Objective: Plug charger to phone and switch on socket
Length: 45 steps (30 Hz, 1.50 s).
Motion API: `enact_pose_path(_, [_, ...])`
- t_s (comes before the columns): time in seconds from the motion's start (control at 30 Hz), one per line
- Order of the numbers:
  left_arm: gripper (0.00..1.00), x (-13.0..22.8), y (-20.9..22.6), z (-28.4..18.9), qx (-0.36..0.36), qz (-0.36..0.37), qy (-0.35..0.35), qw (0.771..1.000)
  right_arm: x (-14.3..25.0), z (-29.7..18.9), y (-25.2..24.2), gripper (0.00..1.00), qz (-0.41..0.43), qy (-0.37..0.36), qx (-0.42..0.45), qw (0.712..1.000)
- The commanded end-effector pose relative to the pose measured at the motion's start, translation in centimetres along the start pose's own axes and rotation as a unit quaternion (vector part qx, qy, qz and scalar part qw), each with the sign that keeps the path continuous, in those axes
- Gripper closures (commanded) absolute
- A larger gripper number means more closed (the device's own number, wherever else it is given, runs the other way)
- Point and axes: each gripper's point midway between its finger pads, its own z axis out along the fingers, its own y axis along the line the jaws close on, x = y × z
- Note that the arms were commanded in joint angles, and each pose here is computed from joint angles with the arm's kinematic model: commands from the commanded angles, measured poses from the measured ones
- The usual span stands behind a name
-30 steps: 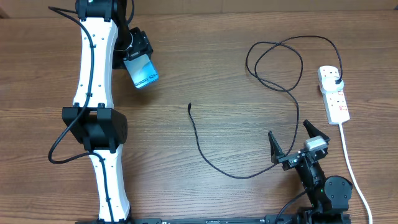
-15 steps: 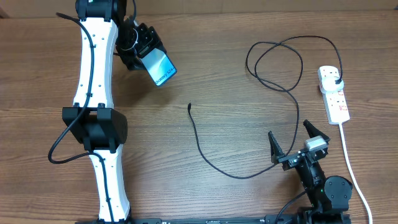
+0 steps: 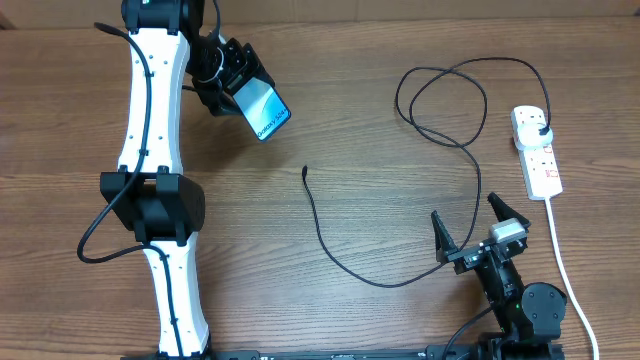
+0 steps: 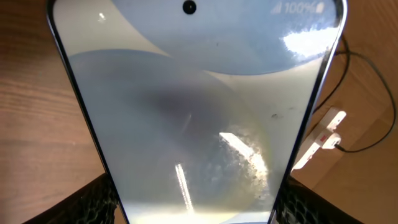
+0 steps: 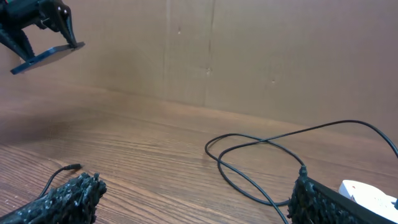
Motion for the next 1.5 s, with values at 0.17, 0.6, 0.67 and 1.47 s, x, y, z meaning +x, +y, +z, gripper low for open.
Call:
enact_pose_path(0.17, [0.67,-0.2,0.1,-0.8,-0.02,-0.013,-0.028,0.999,0.2,0.0,0.0,0.0,0.003,-0.001,0.003,1.0])
enact_pose_path(0.6, [0.72,-0.7,0.9,-0.2,-0.036,-0.08,-0.033,0.996,0.2,0.0,0.0,0.0,0.003,-0.001,0.003,1.0])
enact_pose_path(0.67, [0.72,-0.8,1.1,0.5,-0.038,-0.085,-0.023,0.995,0.2,0.0,0.0,0.0,0.003,-0.001,0.003,1.0])
enact_pose_path(1.47, [0.71,0.4,3.8,4.6,-0.072,-0.115,0.054,0.989,0.0,0.0,0.0,0.0,0.013,-0.006,0.001,1.0])
